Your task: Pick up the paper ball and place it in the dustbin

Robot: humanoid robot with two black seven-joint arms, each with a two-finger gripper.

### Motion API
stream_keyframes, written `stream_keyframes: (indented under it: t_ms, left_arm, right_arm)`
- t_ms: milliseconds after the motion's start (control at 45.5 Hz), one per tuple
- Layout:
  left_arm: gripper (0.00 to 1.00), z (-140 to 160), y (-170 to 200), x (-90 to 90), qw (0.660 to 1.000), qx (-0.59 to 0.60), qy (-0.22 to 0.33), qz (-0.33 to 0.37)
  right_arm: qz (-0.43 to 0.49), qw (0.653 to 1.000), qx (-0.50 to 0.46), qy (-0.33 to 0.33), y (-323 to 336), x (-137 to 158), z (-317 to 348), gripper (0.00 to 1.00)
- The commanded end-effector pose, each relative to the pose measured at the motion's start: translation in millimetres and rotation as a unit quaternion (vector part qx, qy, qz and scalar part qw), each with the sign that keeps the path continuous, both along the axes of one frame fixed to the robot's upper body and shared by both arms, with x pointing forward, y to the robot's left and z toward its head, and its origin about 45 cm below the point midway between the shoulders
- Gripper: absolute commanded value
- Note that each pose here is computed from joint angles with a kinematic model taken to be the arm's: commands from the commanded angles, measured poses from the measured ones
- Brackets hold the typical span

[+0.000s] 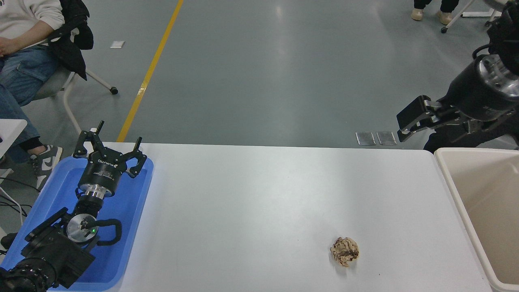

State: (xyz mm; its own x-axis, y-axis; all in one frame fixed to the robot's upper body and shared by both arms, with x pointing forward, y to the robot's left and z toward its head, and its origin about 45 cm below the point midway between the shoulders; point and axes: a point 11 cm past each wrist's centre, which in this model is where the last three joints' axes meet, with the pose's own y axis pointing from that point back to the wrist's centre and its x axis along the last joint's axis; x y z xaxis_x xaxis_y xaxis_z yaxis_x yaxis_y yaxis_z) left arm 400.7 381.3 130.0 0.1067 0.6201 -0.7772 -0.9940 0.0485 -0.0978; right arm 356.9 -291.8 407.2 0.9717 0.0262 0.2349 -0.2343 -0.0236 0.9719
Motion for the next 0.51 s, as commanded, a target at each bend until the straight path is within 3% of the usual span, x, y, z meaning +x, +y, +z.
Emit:
stream_keyframes:
  t_ms: [0, 484]
  left_arm:
    - [1.00, 0.0, 0.0, 0.0, 1.000, 0.000, 0.000, 0.000]
    - [1.00, 0.0, 0.0, 0.0, 1.000, 0.000, 0.000, 0.000]
  right_arm:
    - [0.001, 1.000, 0.001, 0.004, 1.1, -0.4, -2.7, 1.00]
    - [0.002, 1.000, -0.001, 0.007, 2.0, -0.3, -5.4, 1.00]
